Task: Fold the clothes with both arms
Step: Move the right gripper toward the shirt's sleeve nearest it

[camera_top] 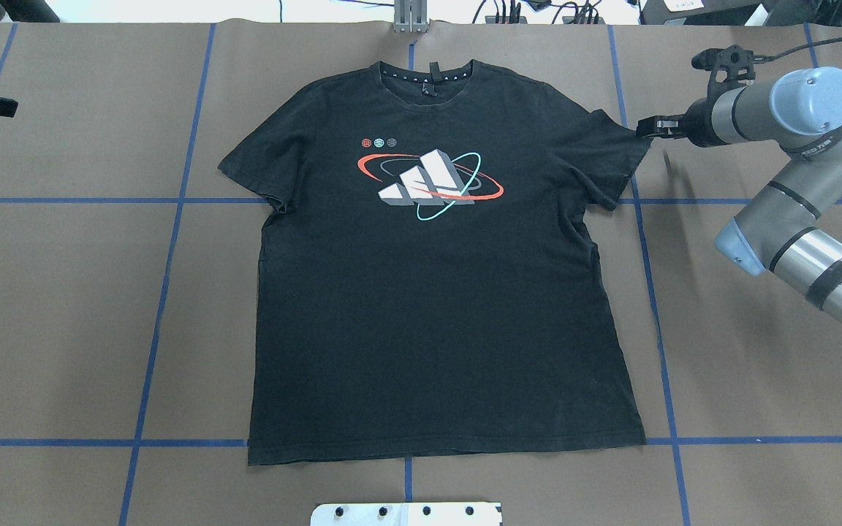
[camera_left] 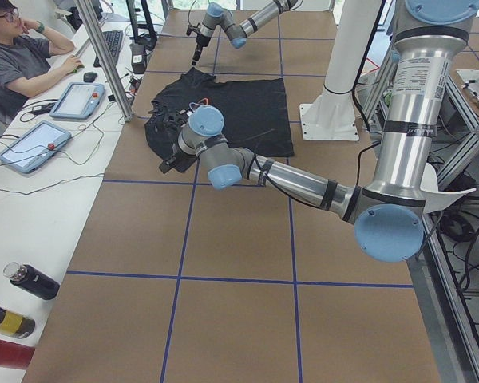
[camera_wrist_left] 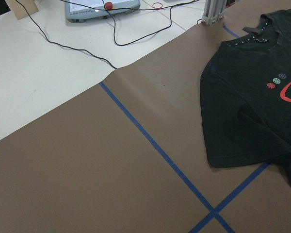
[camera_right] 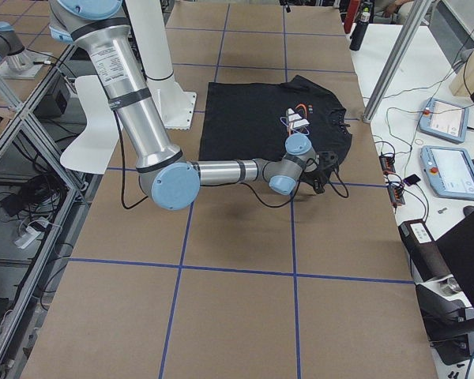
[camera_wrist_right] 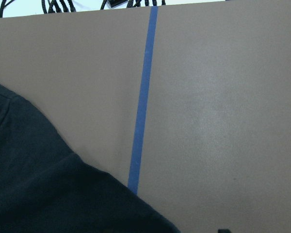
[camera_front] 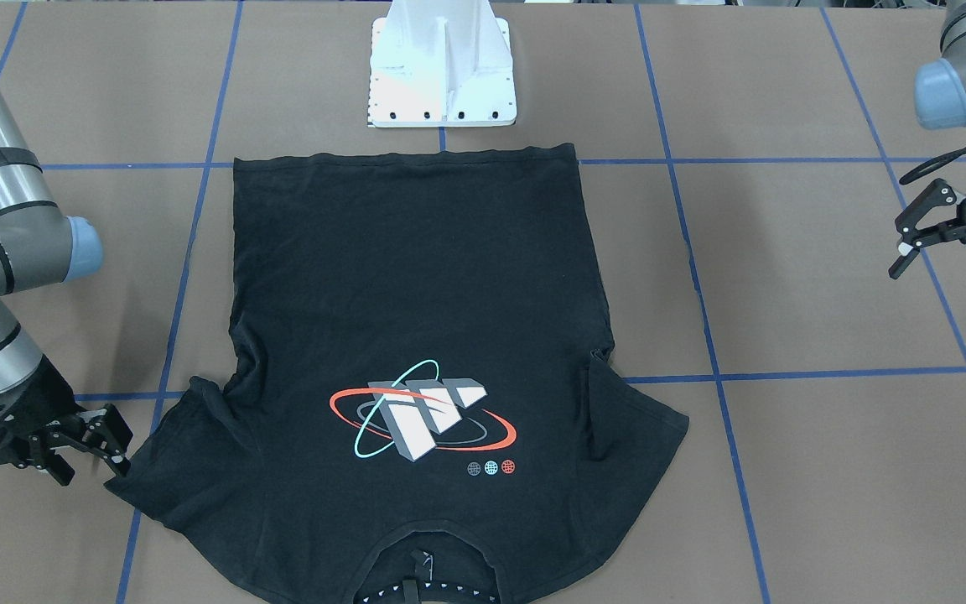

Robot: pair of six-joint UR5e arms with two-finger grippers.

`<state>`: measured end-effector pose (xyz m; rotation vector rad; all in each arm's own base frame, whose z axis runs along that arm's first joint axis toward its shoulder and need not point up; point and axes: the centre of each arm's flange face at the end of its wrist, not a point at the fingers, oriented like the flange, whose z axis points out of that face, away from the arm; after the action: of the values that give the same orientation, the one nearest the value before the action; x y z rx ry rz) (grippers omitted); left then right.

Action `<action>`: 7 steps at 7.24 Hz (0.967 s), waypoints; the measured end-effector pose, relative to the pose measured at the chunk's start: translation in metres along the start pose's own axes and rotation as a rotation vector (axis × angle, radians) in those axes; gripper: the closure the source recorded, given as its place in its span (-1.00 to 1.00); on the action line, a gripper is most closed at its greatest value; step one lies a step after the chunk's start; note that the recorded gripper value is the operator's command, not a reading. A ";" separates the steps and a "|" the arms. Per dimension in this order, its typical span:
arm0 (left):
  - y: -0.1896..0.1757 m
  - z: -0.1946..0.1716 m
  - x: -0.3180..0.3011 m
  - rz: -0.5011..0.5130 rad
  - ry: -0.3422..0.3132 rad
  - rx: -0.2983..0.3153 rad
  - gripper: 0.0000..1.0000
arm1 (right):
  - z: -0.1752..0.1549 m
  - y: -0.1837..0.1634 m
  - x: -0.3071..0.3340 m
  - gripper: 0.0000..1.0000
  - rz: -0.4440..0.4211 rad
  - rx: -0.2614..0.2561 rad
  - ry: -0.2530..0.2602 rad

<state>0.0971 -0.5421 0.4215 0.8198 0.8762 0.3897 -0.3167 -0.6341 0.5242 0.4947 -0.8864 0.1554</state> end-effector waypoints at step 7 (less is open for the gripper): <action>0.000 0.007 -0.003 -0.005 0.000 -0.010 -1.00 | 0.022 0.002 -0.004 0.99 -0.063 -0.001 0.040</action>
<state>0.1012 -0.5472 0.4259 0.8079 0.8757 0.3901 -0.3356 -0.6428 0.5332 0.5170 -0.8308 0.1068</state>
